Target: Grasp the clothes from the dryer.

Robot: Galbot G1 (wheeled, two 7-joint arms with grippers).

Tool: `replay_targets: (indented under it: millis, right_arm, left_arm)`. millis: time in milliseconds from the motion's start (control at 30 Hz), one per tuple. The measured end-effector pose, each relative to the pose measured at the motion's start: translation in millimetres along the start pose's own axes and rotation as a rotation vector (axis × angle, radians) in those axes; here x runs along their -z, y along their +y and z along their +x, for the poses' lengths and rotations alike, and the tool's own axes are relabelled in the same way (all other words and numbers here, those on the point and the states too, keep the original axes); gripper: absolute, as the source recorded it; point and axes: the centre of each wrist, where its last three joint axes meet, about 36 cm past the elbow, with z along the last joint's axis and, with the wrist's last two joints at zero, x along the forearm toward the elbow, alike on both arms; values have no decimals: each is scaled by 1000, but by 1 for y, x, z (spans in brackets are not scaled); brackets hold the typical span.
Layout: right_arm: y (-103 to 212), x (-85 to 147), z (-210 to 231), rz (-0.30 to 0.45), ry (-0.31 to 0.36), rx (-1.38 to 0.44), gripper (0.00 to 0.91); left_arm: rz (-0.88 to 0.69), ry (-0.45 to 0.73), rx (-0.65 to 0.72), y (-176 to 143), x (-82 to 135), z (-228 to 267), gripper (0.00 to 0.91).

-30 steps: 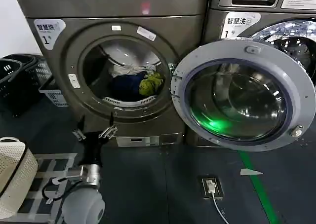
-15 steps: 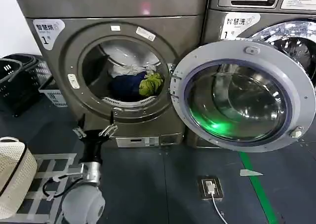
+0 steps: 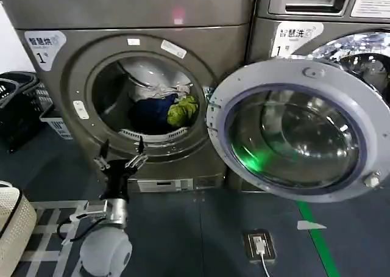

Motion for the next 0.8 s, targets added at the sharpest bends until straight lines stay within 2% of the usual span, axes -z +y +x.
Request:
replay_targets:
  millis: [800]
  right_arm:
    - [5,5,0,-31,19,16,907]
  left_arm:
    - [-6,-3,4,-2,0,4,907]
